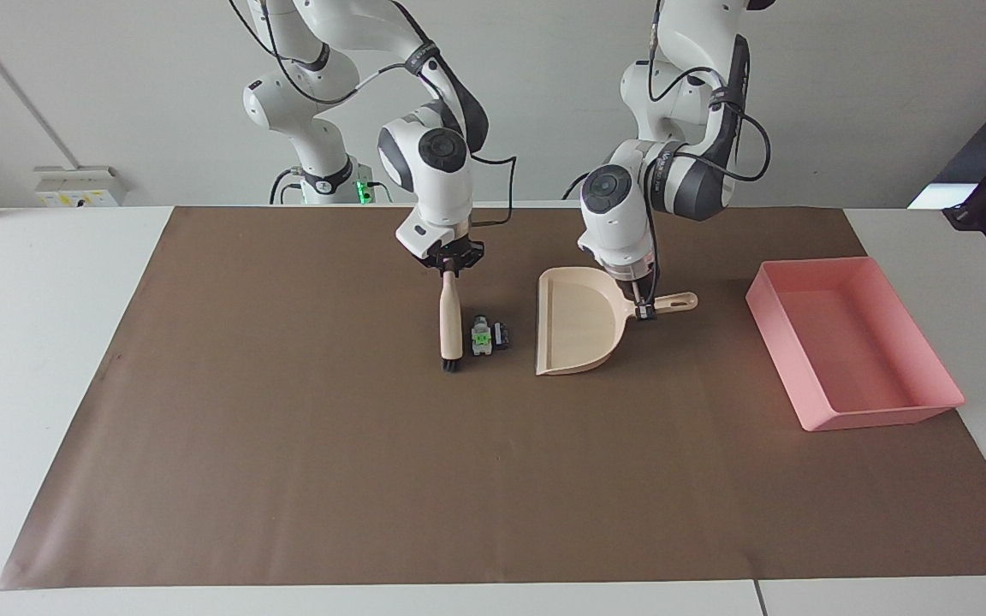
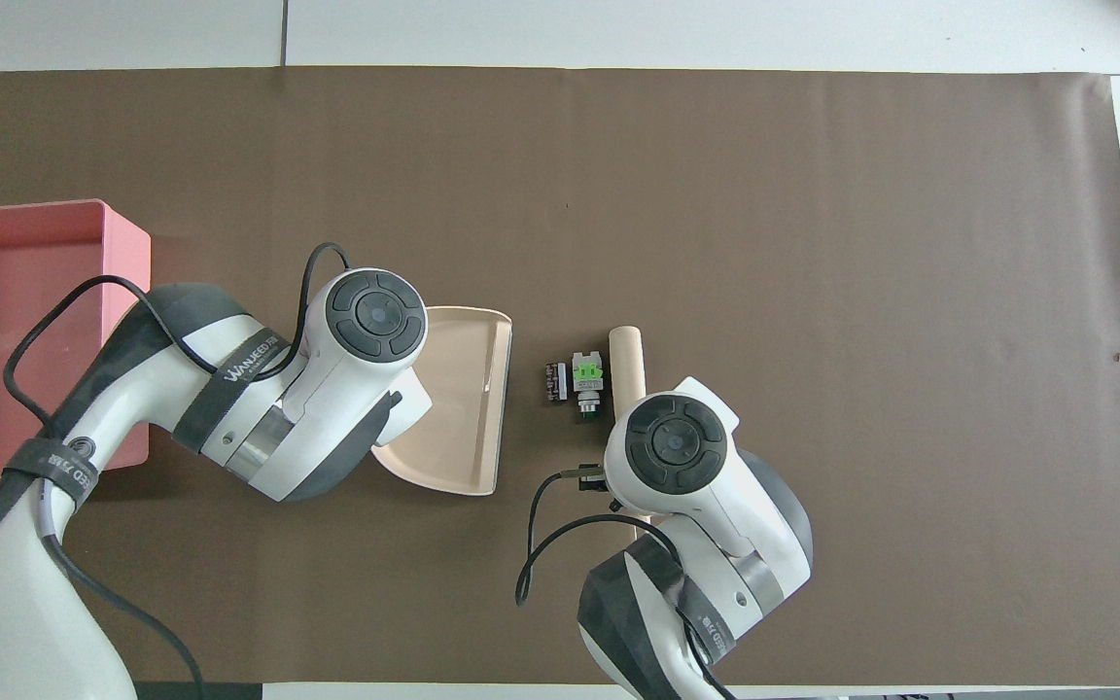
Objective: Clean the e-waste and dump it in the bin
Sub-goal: 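Slide the dustpan toward the component while the right gripper brings the brush over, then sweep the green component into the dustpan with the brush in the right gripper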
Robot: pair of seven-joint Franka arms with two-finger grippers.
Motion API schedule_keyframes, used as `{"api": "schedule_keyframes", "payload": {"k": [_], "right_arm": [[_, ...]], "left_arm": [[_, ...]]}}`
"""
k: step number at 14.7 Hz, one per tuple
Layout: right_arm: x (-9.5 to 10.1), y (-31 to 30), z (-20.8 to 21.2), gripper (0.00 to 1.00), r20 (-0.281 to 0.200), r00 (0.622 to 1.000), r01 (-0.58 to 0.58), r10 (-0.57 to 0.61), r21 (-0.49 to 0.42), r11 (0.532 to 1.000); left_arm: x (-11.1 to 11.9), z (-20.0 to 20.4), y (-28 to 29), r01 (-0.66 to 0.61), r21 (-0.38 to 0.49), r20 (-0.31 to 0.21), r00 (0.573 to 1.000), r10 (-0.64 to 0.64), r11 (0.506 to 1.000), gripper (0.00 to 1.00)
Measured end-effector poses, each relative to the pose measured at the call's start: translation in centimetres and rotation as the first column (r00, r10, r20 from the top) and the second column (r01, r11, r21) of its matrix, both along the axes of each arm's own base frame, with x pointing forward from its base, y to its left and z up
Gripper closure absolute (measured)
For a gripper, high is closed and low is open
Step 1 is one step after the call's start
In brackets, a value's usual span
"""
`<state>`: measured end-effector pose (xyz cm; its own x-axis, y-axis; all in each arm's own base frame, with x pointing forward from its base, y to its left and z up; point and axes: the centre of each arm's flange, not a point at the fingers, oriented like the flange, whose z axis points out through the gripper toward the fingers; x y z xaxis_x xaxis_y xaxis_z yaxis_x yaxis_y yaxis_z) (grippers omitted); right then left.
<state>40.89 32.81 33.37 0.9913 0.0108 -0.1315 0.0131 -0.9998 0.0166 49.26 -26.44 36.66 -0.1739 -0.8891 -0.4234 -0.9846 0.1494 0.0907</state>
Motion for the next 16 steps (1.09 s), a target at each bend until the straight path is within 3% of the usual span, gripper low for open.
{"api": "schedule_keyframes", "payload": {"k": [4, 7, 9, 11, 16], "right_arm": [[-0.5, 4.8, -2.0, 0.74, 0.03, 0.999, -0.018, 0.017, 0.036, 0.999], [-1.9, 9.1, -2.3, 0.74, 0.053, 0.998, 0.013, -0.023, 0.181, 0.983], [-3.0, 11.1, -2.5, 0.74, 0.031, 0.998, 0.04, -0.051, 0.287, 0.957], [-2.8, 11.9, -1.7, 0.74, 0.017, 0.997, 0.059, -0.069, 0.342, 0.938], [-1.3, 10.7, 3.4, 0.74, -0.055, 0.996, 0.08, -0.065, 0.353, 0.932]], "left_arm": [[0.3, -0.7, -1.6, -0.021, 0.025, -0.007, 1.0, 0.021, 0.999, 0.68], [0.0, -1.3, -1.4, -0.03, 0.034, -0.013, 0.999, 0.031, 0.999, 0.68], [-0.2, -1.9, -1.2, -0.024, 0.034, -0.006, 1.0, 0.024, 0.999, 0.68], [-0.3, -2.6, -0.9, -0.016, 0.023, 0.003, 1.0, 0.016, 1.0, 0.68], [0.2, -2.9, -0.6, -0.013, -0.043, 0.031, 0.999, 0.015, 0.999, 0.68]]}}
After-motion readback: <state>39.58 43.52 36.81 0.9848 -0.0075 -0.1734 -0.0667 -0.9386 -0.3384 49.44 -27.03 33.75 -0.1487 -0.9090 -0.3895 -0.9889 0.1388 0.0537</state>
